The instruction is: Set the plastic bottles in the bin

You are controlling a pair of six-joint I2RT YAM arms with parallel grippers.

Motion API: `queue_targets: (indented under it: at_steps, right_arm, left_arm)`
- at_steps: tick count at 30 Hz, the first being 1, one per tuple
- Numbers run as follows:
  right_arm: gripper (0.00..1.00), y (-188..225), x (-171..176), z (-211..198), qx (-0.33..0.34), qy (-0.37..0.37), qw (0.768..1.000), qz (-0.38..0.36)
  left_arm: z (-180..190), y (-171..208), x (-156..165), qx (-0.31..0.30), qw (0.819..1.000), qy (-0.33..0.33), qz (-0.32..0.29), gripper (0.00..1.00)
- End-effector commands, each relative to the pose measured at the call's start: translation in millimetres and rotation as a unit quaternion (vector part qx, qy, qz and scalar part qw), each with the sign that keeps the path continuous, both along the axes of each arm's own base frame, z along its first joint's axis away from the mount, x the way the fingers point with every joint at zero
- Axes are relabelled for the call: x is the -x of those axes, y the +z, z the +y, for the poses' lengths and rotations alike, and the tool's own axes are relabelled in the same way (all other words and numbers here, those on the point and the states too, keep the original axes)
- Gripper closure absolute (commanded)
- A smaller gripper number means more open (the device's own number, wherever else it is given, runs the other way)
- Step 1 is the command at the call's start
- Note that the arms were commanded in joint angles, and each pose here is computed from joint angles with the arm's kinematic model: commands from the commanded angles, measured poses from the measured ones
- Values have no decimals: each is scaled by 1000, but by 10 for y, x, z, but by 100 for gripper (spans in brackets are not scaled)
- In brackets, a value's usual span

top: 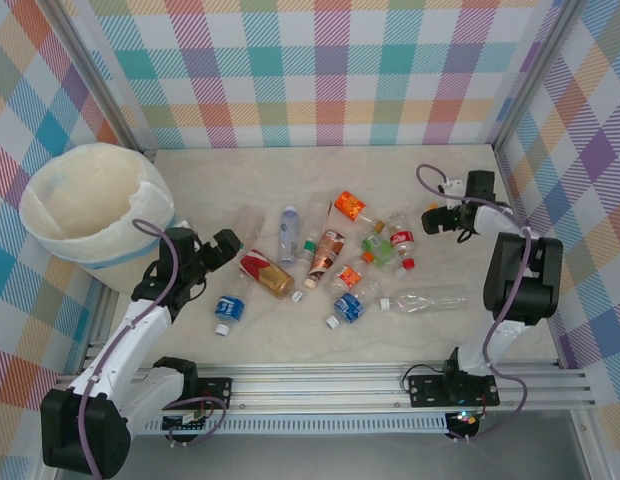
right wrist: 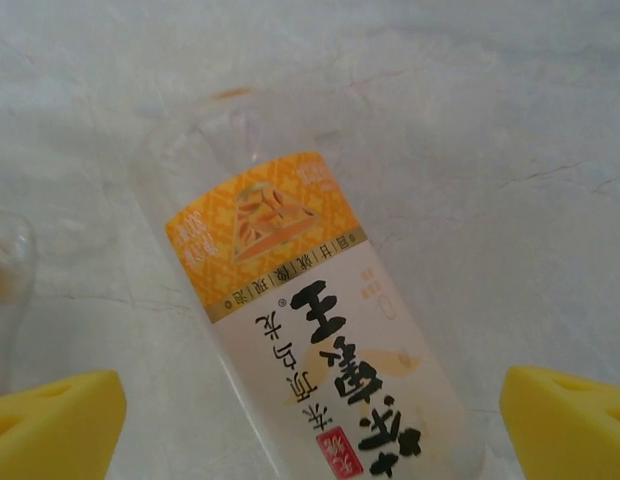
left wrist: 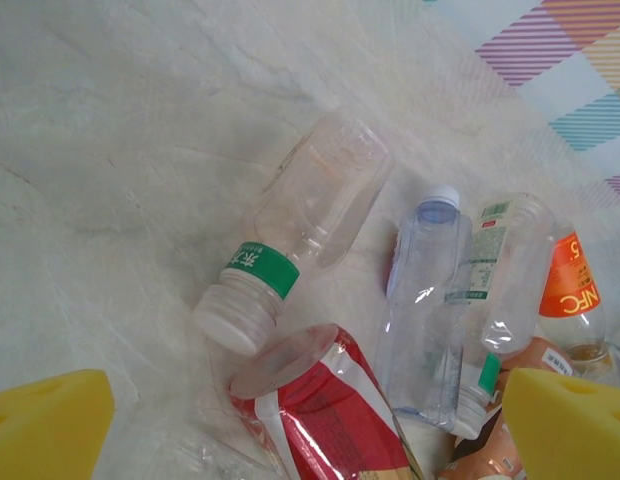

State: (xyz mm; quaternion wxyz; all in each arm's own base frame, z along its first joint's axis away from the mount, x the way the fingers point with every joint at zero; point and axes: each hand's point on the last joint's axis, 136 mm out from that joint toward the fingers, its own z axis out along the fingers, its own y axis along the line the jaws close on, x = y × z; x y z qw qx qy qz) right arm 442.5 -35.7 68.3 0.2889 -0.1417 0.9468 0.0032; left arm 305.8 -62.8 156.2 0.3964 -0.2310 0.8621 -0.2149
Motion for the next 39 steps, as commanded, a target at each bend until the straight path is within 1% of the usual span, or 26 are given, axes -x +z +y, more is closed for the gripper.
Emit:
queue_targets:
  at_steps: [1,3,5,7,9,11,14,16,17,19,21,23,26,28,30,32,35,37,39]
  right_arm:
    - [4,-180,83,-56,29,38,998,48]
    - [5,-265,102,-57,32,46,997,59]
    - [9,-353,115,-84,39,45,996,71]
    - [11,-422,120,-113,43,39,995,78]
    - [22,-446,81,-180,57,21,996,69]
    - [28,-415,67,-196,62,14,997,54]
    - [37,-232,66,-130,50,17,998,23]
    - [43,-63,33,-127,56,6,998,-3]
    - [44,35,18,-136,60,-6,998,-16]
    - [45,222,14,-105,60,-24,997,-42]
    - [46,421,39,5,48,-35,996,-67]
    - [44,628,100,202,24,-37,995,-92]
    - [44,861,218,530,-22,-36,992,-121]
    - [44,987,314,793,-68,-24,989,-131]
    - [44,1114,428,1093,-127,-3,983,-135]
    - [45,1254,528,1351,-174,17,974,-143]
    - [46,1429,652,1662,-264,32,955,-133]
    - [46,1480,746,1868,-302,57,943,-125]
    - [46,1491,832,2057,-324,72,937,-112]
  left_arm:
    - [-57,22,27,18,1000,-4,14,0]
    - [-30,10,37,20,1000,7,20,0]
    - [27,-63,97,16,999,25,44,0]
    - [71,-85,115,13,998,40,54,0]
    - [64,-83,107,15,998,39,53,0]
    - [67,-58,89,17,998,42,46,0]
    - [103,-31,83,20,998,54,32,0]
    - [68,14,44,36,998,52,11,0]
    - [28,34,29,48,998,47,5,0]
    - [-66,40,21,72,997,34,16,0]
    - [-256,70,-2,102,994,-7,30,0]
    - [-518,140,-36,131,989,-60,31,0]
    - [-831,275,-45,131,985,-112,11,0]
    - [-993,356,-30,125,983,-134,4,0]
    - [-1182,449,-6,130,977,-166,-8,0]
    - [-1396,594,14,152,967,-203,-34,0]
    - [-1633,774,7,194,951,-232,-60,0]
    - [-1787,897,-2,211,940,-258,-73,0]
    - [-1928,1016,-19,214,931,-284,-80,0]
